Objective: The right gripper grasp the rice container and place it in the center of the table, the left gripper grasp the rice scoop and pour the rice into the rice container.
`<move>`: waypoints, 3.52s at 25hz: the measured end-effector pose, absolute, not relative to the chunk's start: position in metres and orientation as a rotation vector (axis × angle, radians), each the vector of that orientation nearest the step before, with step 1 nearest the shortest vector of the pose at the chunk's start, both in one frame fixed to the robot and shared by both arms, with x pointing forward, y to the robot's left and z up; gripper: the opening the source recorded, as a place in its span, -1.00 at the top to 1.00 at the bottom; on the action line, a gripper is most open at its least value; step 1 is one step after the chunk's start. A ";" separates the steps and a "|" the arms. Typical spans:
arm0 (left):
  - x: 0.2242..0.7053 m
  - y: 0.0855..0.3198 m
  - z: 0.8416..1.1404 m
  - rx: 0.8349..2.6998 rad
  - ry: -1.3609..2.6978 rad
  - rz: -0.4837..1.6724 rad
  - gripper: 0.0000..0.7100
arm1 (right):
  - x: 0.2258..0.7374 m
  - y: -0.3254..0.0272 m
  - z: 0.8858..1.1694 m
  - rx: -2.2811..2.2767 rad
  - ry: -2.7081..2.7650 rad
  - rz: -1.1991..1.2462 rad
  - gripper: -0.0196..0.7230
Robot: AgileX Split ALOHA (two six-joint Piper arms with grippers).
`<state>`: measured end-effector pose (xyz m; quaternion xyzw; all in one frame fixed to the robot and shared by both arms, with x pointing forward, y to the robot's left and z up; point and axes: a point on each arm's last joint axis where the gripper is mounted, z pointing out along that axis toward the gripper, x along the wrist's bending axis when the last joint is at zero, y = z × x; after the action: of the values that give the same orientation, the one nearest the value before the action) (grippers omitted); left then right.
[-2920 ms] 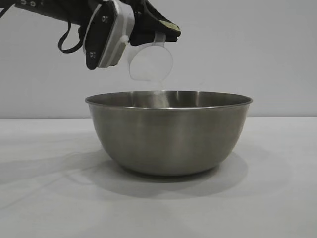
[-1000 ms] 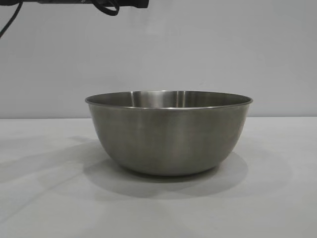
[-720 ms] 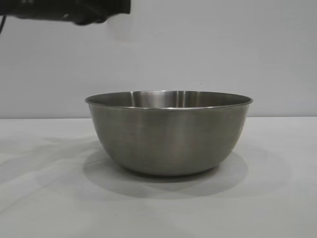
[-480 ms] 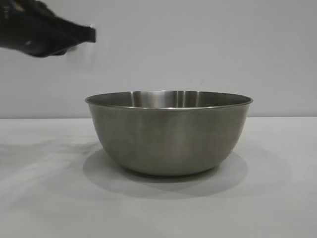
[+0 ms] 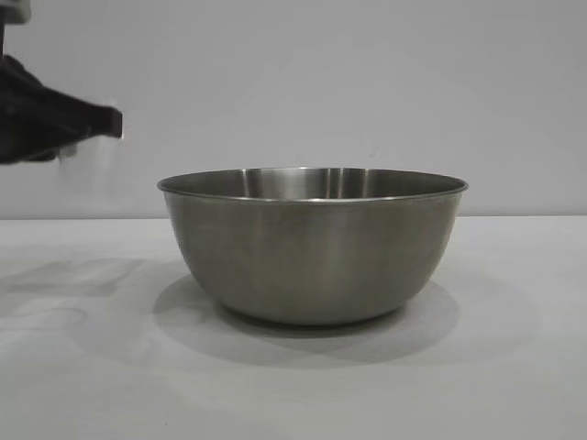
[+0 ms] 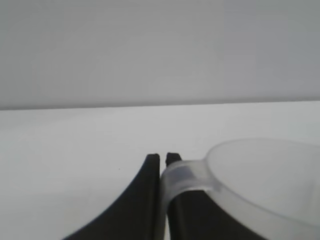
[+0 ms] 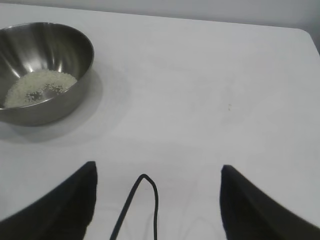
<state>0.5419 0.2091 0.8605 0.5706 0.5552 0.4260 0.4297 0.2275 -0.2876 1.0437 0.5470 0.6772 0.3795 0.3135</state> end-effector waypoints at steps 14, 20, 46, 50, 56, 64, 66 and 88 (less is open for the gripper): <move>0.536 0.212 0.839 1.493 1.426 1.048 0.57 | 0.228 -0.288 1.044 1.442 1.786 1.001 -0.25; 0.514 0.221 0.831 1.564 1.472 1.032 0.23 | 0.228 -0.288 1.044 1.442 1.786 1.001 -0.25; 0.424 0.233 0.925 1.770 1.355 0.719 0.15 | 0.228 -0.288 1.044 1.442 1.786 1.001 -0.25; 0.419 0.229 0.947 1.848 1.391 0.605 0.15 | 0.228 -0.288 1.044 1.442 1.786 1.001 -0.25; 0.413 0.224 0.994 1.921 1.388 0.487 0.15 | 0.228 -0.288 1.044 1.442 1.786 1.001 -0.25; 0.381 0.230 1.061 1.987 1.332 0.400 0.07 | 0.228 -0.288 1.044 1.442 1.786 1.001 -0.25; 0.367 0.234 1.074 1.992 1.315 0.386 -0.18 | 0.228 -0.288 1.044 1.442 1.786 1.001 -0.25; 0.232 0.297 1.069 1.912 1.135 0.623 -0.23 | 0.228 -0.288 1.044 1.442 1.786 1.001 -0.25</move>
<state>0.2323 0.2969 1.0688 0.7573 0.4495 0.2467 0.4045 0.2275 -0.2876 1.0437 0.5470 0.6772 0.3795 0.3135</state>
